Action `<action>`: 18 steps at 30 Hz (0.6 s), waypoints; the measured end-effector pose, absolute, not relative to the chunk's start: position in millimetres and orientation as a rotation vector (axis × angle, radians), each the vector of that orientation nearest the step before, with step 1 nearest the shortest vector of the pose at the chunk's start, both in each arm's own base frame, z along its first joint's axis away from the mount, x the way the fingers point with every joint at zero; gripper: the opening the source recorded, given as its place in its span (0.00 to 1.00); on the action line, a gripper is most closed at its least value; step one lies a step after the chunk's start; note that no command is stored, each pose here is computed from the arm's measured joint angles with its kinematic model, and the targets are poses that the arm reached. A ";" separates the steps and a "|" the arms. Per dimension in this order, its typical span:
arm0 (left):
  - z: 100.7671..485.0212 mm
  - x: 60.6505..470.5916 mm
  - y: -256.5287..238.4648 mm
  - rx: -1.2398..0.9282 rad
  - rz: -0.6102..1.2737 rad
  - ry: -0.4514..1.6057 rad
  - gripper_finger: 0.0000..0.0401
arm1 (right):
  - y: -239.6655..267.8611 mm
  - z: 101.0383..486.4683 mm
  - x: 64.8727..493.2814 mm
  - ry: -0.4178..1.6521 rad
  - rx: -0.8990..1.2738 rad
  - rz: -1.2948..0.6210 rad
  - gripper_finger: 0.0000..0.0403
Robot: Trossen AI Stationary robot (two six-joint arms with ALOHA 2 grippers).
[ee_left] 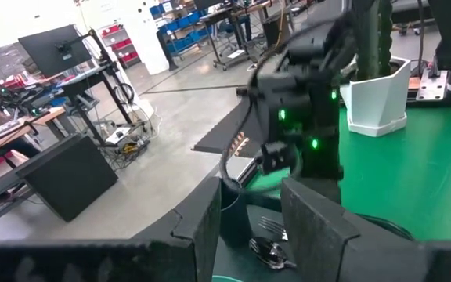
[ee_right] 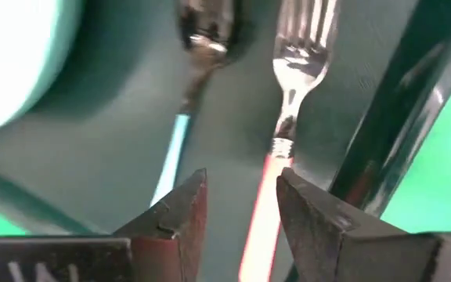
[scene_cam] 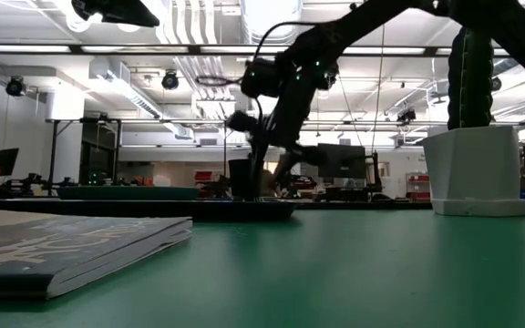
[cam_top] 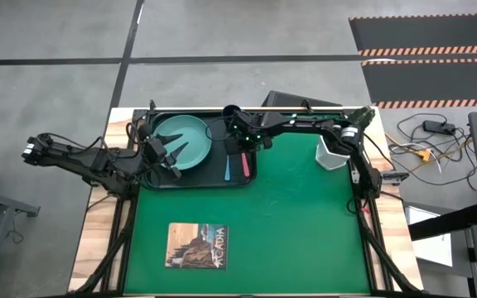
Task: Pick and place plate/cup/fork/spoon on tray
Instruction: Put the pink fork on the black tray to the right of the blue spoon
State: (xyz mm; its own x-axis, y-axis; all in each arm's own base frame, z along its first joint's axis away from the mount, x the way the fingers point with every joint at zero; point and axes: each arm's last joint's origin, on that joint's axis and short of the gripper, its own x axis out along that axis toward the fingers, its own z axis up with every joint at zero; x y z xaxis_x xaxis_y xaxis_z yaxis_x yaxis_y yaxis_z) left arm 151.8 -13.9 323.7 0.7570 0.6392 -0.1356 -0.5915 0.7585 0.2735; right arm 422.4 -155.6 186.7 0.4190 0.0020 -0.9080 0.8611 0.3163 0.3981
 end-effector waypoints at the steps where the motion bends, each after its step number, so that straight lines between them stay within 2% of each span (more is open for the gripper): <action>1: 323.4 151.8 -13.9 0.221 0.676 0.228 0.29 | -155.1 190.7 421.9 0.981 1.081 -0.681 0.34; 9: 322.8 151.9 -13.9 0.221 0.676 0.229 0.29 | -123.6 196.2 424.5 1.112 0.689 -0.426 0.20; 14: 322.8 152.0 -13.9 0.220 0.676 0.228 0.29 | -102.6 187.5 425.6 1.165 0.472 -0.439 0.08; 18: 322.8 152.1 -13.9 0.220 0.677 0.228 0.29 | -100.2 187.6 426.7 1.159 0.417 -0.465 0.03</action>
State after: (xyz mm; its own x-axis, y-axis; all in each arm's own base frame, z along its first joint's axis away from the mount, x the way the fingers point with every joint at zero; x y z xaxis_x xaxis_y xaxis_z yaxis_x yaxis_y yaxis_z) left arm 152.1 -13.9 322.8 0.7568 0.6393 -0.1363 -0.5914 0.7585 0.2738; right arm 426.7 -100.2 187.6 0.3265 -0.1330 -0.9358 0.5501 0.8318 0.0737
